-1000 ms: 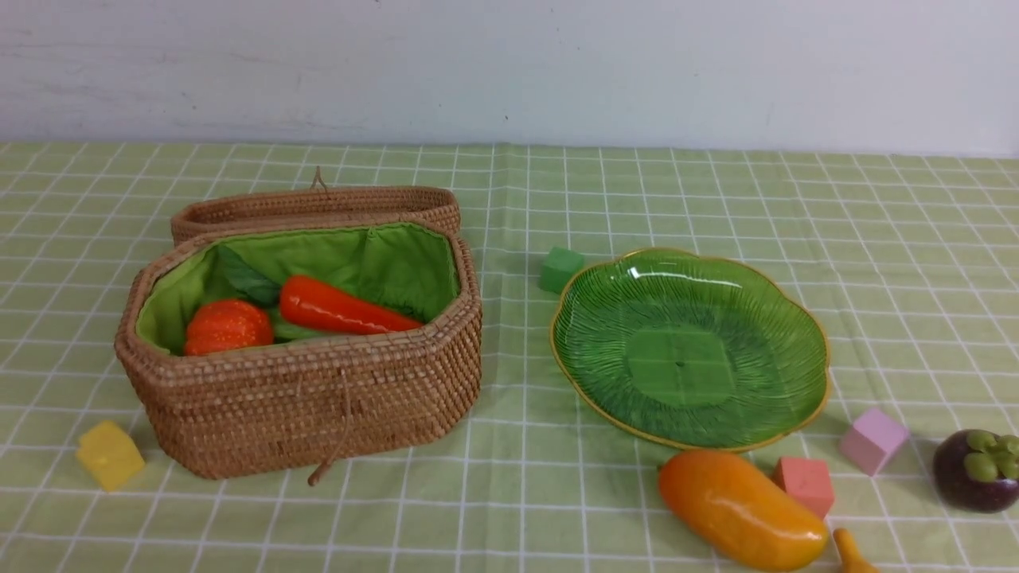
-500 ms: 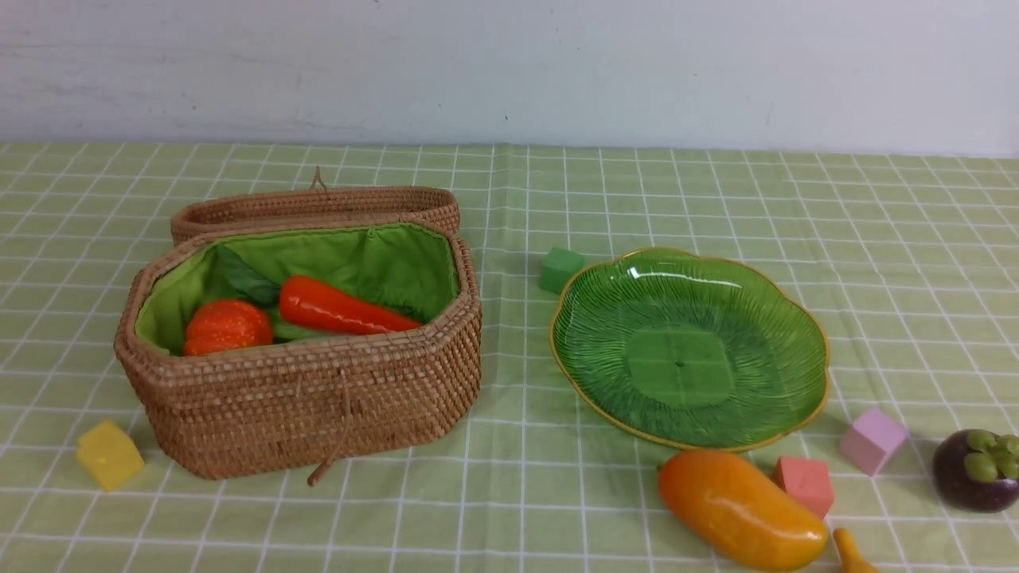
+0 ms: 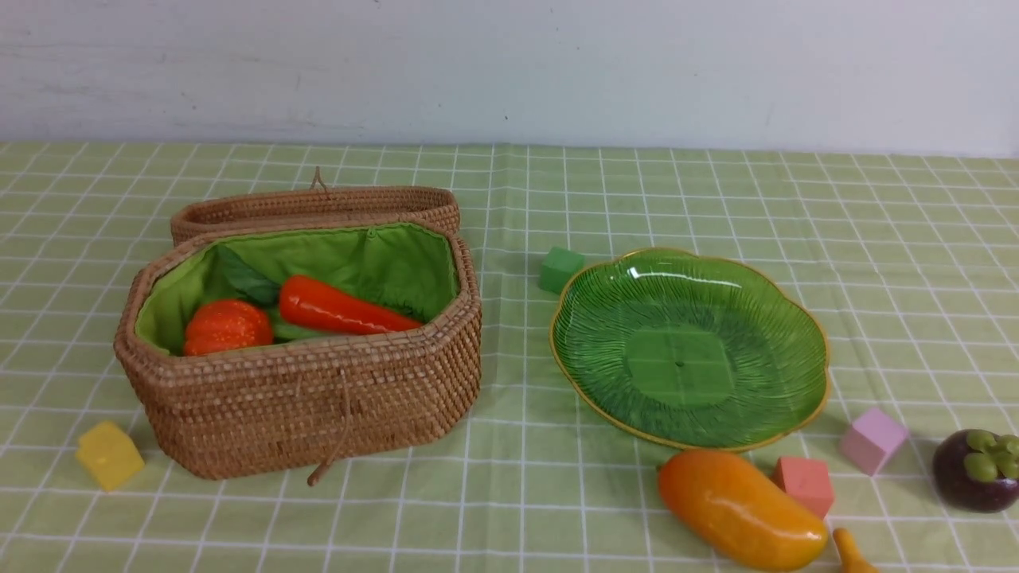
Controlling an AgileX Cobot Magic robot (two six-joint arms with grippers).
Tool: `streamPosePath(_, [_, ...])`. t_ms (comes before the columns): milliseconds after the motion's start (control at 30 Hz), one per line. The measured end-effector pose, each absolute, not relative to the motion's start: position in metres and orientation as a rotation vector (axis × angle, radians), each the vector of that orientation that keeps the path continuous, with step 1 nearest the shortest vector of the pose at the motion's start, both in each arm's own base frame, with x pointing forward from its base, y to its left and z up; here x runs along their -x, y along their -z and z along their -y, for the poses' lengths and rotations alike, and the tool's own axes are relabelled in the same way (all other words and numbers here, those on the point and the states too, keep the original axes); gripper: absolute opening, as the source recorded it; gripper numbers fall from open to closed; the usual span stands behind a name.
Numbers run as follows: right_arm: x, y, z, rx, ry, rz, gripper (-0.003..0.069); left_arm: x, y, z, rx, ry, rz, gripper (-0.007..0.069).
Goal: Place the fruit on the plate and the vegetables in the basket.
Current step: Use the right arm to grab a mangosteen and put it into the right plate
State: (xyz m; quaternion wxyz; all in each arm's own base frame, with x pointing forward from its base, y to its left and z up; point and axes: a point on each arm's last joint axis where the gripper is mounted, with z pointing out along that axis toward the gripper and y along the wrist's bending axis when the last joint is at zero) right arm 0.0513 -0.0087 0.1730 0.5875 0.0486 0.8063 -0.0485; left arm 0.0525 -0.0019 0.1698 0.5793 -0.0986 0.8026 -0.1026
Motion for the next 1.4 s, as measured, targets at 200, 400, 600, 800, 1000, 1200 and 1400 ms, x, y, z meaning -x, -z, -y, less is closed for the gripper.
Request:
streamPosePath(200, [-0.052, -0.174, 0.009, -0.110, 0.116, -1.869, 0.0240, -0.053, -0.170, 0.002, 0.231, 0.240, -1.877, -0.0002])
streamPosePath(400, [-0.056, -0.193, 0.007, -0.092, 0.093, -1.625, 0.0240, -0.053, -0.170, 0.002, 0.230, 0.240, -1.877, -0.0001])
streamPosePath(600, [-0.053, -0.223, 0.004, -0.125, -0.023, -1.289, 0.0240, -0.053, -0.170, 0.002, 0.230, 0.240, -1.877, 0.0000])
streamPosePath(800, [-0.041, -0.249, 0.000, -0.117, -0.140, -0.967, 0.0240, -0.053, -0.170, 0.002, 0.230, 0.239, -1.877, 0.0000])
streamPosePath(1000, [-0.033, -0.284, 0.000, -0.192, -0.254, -0.960, 0.0240, -0.053, -0.170, 0.002, 0.230, 0.239, -1.877, 0.0000])
streamPosePath(1200, [-0.026, -0.362, 0.003, -0.270, -0.237, -1.110, 0.0240, -0.053, -0.170, 0.002, 0.229, 0.238, -1.877, 0.0000])
streamPosePath(1400, [-0.069, -0.411, 0.012, -0.409, -0.158, -1.539, 0.0240, -0.053, -0.170, 0.002, 0.229, 0.238, -1.877, 0.0000])
